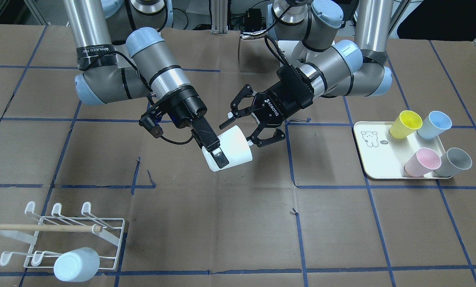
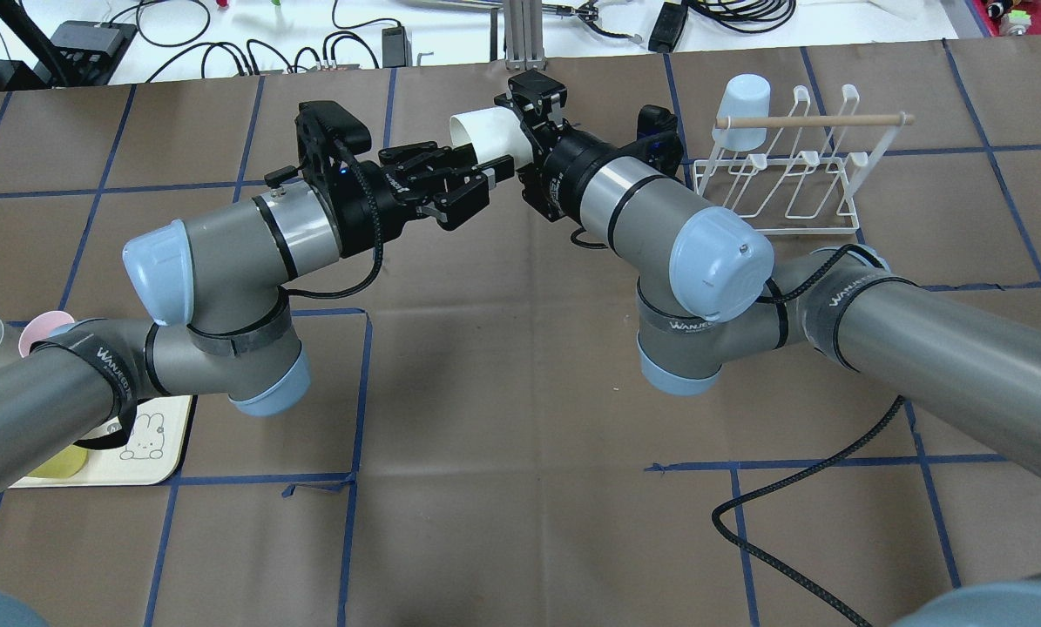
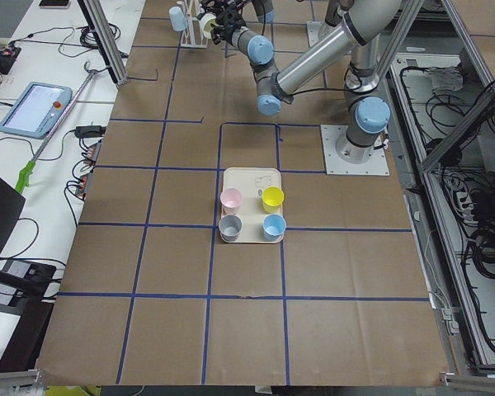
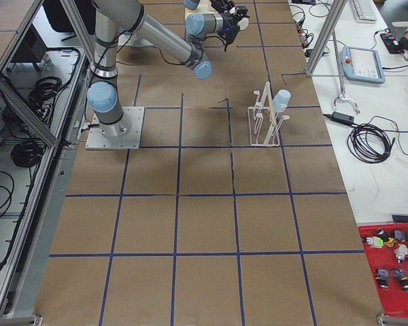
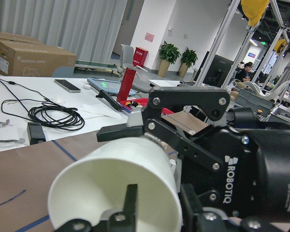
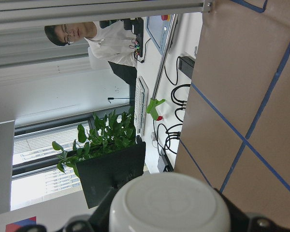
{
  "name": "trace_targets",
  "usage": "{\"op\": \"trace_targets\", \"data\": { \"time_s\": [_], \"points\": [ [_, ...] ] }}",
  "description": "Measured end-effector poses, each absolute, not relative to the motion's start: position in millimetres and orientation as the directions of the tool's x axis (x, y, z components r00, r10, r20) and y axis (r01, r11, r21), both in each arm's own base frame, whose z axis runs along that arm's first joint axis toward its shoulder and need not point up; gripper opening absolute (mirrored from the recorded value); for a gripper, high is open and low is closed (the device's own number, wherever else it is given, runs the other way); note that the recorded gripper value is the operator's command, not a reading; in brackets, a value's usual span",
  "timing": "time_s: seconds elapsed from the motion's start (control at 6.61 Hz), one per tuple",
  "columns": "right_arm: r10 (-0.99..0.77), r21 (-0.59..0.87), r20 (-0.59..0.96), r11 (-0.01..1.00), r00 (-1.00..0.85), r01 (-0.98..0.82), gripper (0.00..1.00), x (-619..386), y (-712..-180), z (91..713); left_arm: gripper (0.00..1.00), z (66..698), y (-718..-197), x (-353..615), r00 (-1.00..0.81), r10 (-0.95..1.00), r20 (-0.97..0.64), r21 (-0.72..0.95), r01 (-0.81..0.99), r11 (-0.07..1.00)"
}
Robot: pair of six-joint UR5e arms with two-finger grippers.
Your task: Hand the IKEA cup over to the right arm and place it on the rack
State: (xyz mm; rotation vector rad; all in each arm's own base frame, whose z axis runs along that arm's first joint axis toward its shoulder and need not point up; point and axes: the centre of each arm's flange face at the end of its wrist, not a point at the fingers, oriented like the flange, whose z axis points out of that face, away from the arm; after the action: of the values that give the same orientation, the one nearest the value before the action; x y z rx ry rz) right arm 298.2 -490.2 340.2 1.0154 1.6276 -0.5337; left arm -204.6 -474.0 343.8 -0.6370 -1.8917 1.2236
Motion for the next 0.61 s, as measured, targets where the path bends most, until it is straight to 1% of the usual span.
{"op": "trace_targets", "data": {
  "time_s": [0.3, 0.61],
  "points": [
    [0.341, 0.156, -0.939, 0.532, -0.042, 0.832, 0.53, 298.0, -489.9, 340.8, 0.98, 352.7, -469.9, -200.5, -0.572, 0.745, 0.343, -0.913, -0.015, 0.408],
    [0.339, 0.155, -0.940, 0.532, -0.042, 0.832, 0.53, 297.6, -490.8, 341.2, 0.98, 362.8, -463.6, -169.8, -0.580, 0.719, 0.384, -0.902, -0.068, 0.426]
  ]
}}
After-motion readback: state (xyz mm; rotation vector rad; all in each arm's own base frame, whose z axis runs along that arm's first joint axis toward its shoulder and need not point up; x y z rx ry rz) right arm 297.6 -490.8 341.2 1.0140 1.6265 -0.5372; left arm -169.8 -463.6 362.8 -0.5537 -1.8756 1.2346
